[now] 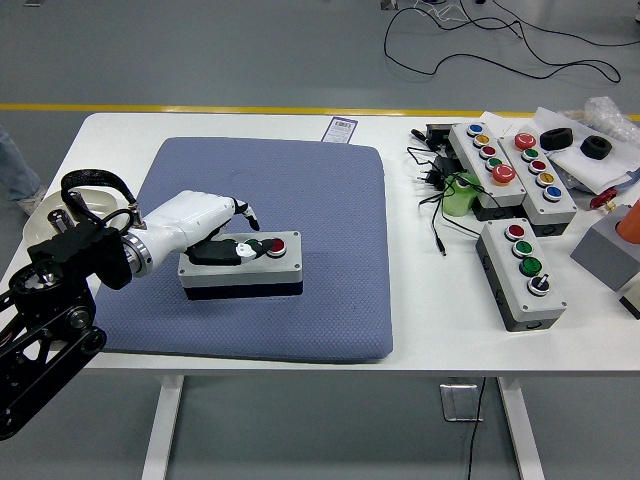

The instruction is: Pick up the button,place it on the desk,press the button,press the button

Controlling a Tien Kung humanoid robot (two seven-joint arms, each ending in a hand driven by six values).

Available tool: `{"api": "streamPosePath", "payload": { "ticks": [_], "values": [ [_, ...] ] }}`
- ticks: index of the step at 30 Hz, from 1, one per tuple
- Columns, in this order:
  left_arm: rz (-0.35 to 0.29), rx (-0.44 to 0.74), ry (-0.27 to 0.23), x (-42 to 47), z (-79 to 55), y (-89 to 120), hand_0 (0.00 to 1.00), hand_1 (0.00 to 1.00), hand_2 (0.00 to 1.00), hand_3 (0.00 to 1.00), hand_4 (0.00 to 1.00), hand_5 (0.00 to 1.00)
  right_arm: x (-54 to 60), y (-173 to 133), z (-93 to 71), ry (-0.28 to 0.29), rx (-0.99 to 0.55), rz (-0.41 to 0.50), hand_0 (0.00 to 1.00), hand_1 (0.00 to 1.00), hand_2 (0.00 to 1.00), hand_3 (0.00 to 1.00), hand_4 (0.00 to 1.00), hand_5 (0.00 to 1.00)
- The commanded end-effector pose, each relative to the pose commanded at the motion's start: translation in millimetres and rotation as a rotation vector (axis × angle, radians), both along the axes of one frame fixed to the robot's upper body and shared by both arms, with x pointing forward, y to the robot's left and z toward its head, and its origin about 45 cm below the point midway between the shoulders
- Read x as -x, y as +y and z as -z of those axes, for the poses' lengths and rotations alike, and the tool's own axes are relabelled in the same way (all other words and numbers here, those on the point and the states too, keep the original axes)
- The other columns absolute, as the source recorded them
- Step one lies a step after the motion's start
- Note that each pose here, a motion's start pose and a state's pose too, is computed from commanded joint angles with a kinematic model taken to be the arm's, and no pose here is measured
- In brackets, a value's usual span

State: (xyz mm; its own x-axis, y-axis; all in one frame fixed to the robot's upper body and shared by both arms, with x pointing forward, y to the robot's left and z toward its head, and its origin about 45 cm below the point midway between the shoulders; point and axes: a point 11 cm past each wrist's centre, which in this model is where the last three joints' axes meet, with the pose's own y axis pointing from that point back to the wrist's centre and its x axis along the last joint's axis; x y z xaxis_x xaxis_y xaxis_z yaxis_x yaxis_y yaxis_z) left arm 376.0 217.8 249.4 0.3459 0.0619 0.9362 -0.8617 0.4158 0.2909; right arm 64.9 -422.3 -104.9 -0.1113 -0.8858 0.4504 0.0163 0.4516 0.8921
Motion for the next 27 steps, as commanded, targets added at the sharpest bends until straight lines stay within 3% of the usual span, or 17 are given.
{"api": "streamPosePath", "payload": {
  "ticks": [18, 27],
  "values": [
    [0.008, -0.033, 0.035, 5.8, 13.3, 0, 0.002, 0.002, 0.002, 0.645, 0.721, 0.998, 3.9, 0, 0.6, 0.009, 0.001, 0.001, 0.658, 0.65, 0.702, 0.605, 0.454, 0.331],
    [-0.008, -0.067, 0.081, 6.4, 25.6, 7, 0.002, 0.002, 0.002, 0.626, 0.72, 0.998, 5.3, 0, 0.8, 0.01, 0.001, 0.0, 0.658, 0.65, 0.702, 0.605, 0.453, 0.329]
  ]
}}
